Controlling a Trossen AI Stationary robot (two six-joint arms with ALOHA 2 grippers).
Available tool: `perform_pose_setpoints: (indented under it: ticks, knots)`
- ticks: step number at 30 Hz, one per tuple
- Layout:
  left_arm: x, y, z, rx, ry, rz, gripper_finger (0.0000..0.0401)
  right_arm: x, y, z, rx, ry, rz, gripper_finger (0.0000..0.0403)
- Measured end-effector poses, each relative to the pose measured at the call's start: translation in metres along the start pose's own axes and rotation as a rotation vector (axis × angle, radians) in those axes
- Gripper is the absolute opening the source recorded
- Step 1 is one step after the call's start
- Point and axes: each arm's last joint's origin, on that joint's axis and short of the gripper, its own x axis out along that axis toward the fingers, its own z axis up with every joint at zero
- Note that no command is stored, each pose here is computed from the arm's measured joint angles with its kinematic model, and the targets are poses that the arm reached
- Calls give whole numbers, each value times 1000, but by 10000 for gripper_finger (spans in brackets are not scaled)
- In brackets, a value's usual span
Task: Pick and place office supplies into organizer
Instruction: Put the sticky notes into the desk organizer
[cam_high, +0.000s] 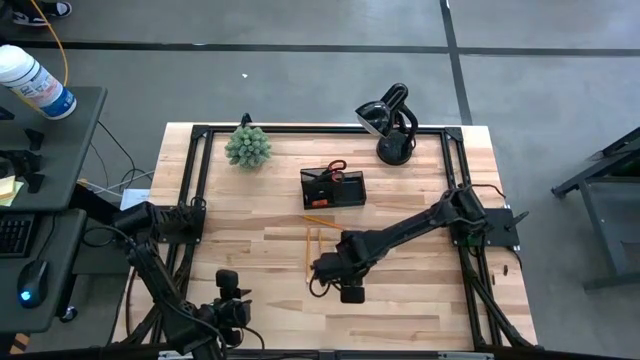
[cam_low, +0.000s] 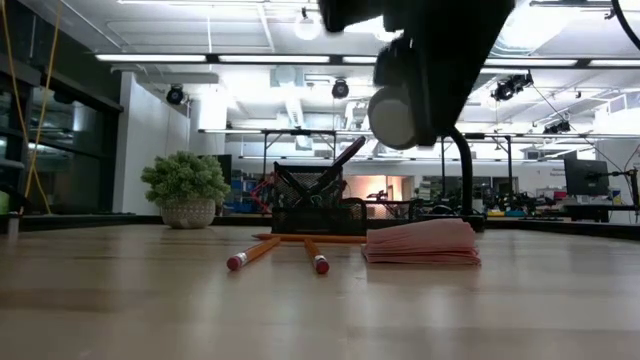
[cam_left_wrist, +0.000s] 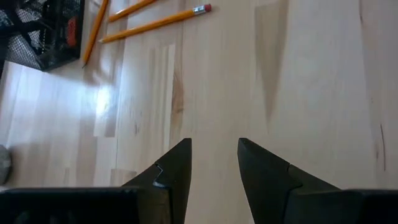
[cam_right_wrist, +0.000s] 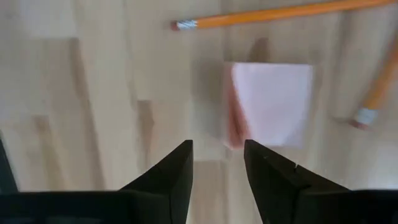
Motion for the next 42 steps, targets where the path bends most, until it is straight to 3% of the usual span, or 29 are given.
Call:
perform_pose_setpoints:
  ticks: [9,24,29,42]
  knots:
    - [8,1,-9,5,28,19,120,29,-14,1,-14,16,98,138]
    - [9,1,-10,-18,19,25,120,39,-33,7,-112,-28,61,138]
    - [9,1,-10,-23,19,26,120,48,-39,9,-122,23,128,138]
    - [9,2,-10,-41,20,28,120,71,-34,9,-140,75,113,138]
